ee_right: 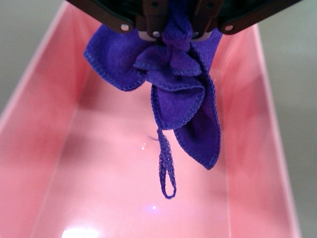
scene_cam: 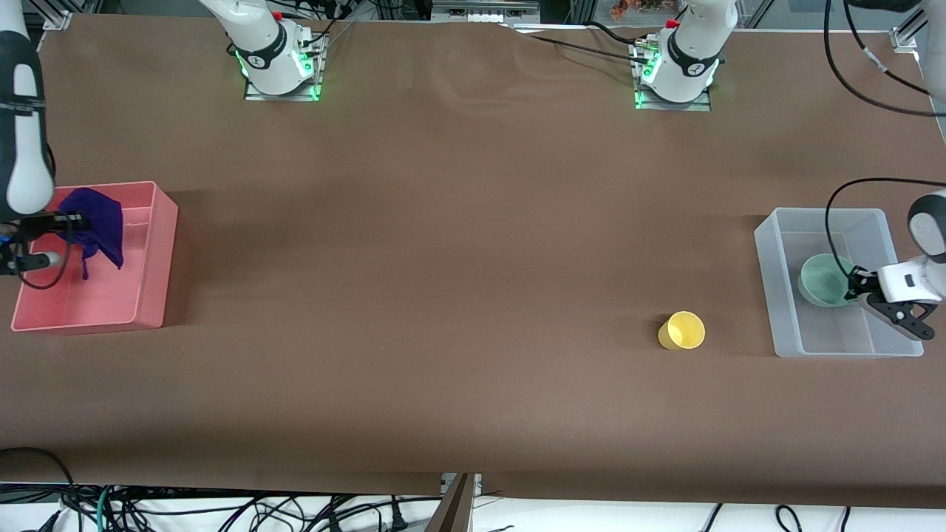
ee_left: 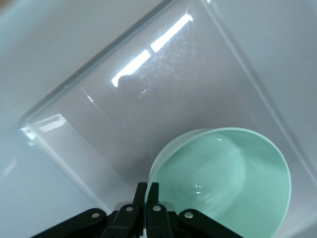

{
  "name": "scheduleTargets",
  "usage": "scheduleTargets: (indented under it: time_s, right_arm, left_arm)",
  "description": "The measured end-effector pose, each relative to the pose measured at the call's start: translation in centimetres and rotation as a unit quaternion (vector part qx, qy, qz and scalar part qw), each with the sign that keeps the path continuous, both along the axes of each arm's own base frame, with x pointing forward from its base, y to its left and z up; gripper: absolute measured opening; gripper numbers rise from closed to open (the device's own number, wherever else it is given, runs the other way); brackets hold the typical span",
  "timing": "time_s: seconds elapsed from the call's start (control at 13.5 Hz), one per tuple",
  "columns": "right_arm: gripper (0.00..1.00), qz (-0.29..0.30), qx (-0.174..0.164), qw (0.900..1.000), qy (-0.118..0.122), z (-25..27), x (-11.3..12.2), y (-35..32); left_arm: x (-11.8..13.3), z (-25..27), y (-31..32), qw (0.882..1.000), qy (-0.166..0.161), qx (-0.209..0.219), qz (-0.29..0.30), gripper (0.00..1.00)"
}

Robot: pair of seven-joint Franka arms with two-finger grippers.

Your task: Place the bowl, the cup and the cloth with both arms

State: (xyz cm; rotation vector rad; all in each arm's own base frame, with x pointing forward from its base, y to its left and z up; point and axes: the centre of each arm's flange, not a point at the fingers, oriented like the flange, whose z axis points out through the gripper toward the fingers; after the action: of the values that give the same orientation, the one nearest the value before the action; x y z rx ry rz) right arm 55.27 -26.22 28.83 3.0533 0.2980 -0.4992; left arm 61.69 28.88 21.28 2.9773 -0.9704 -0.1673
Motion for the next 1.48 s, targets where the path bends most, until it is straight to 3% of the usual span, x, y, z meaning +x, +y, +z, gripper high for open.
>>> scheduleTargets:
  time_s: [0.22, 0.44, 0.52, 0.74, 0.89, 1.11, 1.26, 1.48]
  right_arm:
    - [0.11, -0.01, 0.01, 1.0, -0.002, -3.6, -1.1, 0.3]
    - [0.11, -0.017, 0.013, 1.0, -0.01, -5.7, -1.0, 0.4]
    - [0.16, -0.017, 0.013, 1.0, -0.011, -6.0, -0.9, 0.4]
    - [0.46, -0.014, 0.007, 0.999, -0.033, -3.7, 0.4, 0.3]
    - [0.69, -0.013, 0.013, 0.999, -0.045, 1.7, 1.9, 0.5]
    - [0.99, 0.01, 0.042, 0.998, -0.047, 13.0, 4.3, 4.0]
    - [1.0, 0.029, 0.052, 0.996, -0.066, 18.9, 5.5, 9.0]
    - [1.0, 0.021, 0.05, 0.994, -0.095, 24.4, 5.4, 15.5]
  left_arm:
    - [0.7, 0.3, 0.1, 1.0, -0.009, 0.002, -0.001, 0.29]
    - [1.6, 4.4, -0.4, 1.0, -0.011, 0.003, -0.005, 0.59]
    - [2.0, 7.0, -1.3, 1.0, -0.013, 0.001, -0.011, 0.7]
    - [3.6, 15.7, -7.4, 0.999, -0.044, -0.002, -0.014, 1.0]
    - [4.7, 18.0, -12.3, 0.998, -0.058, -0.011, 0.01, 1.0]
    - [6.8, 17.1, -21.0, 0.995, -0.059, -0.026, 0.08, 1.0]
    - [8.3, 15.3, -27.4, 0.989, -0.055, -0.032, 0.134, 1.0]
    - [10.1, 11.3, -32.2, 0.975, -0.081, -0.053, 0.198, 1.0]
